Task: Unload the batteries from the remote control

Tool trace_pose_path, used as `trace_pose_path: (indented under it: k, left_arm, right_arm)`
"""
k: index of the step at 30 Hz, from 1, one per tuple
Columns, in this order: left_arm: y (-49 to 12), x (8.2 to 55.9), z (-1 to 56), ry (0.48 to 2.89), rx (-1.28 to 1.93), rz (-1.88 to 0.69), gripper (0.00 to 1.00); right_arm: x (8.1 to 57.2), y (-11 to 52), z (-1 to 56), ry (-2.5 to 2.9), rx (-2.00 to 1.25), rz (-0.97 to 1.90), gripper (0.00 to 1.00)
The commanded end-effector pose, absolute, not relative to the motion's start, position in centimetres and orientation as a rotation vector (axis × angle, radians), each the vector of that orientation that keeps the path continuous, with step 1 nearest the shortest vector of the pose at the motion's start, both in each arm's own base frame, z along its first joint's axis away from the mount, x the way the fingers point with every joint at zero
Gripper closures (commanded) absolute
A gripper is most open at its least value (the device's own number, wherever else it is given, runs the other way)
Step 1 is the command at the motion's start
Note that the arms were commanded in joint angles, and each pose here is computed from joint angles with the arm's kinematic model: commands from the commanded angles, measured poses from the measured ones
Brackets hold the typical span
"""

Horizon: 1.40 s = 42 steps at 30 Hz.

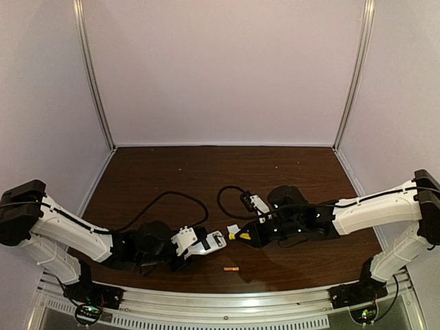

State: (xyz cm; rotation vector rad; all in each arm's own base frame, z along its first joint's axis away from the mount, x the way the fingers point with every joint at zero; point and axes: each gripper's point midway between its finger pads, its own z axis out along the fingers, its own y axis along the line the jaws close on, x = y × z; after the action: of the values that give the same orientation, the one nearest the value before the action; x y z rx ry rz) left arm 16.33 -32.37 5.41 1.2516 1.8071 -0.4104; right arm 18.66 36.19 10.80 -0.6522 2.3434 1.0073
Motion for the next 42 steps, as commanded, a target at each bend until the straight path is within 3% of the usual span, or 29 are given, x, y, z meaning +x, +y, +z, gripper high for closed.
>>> trace_pose_path:
  k: [1,16,42]
  left_arm:
    - [-33.7,17.2,7.8,1.740,1.180,-0.438,1.00]
    - [-31.6,19.9,6.2,1.776,1.112,-0.189,1.00]
    - [-30.8,21.0,5.8,1.795,1.083,-0.092,1.00]
  right_arm:
    - [19.1,36.1,9.4,2.377,-0.657,0.952,1.00]
    - [19.5,38.2,7.6,2.407,-0.674,0.966,1.00]
    - [18.6,41.7,8.6,2.352,-0.717,1.013,1.00]
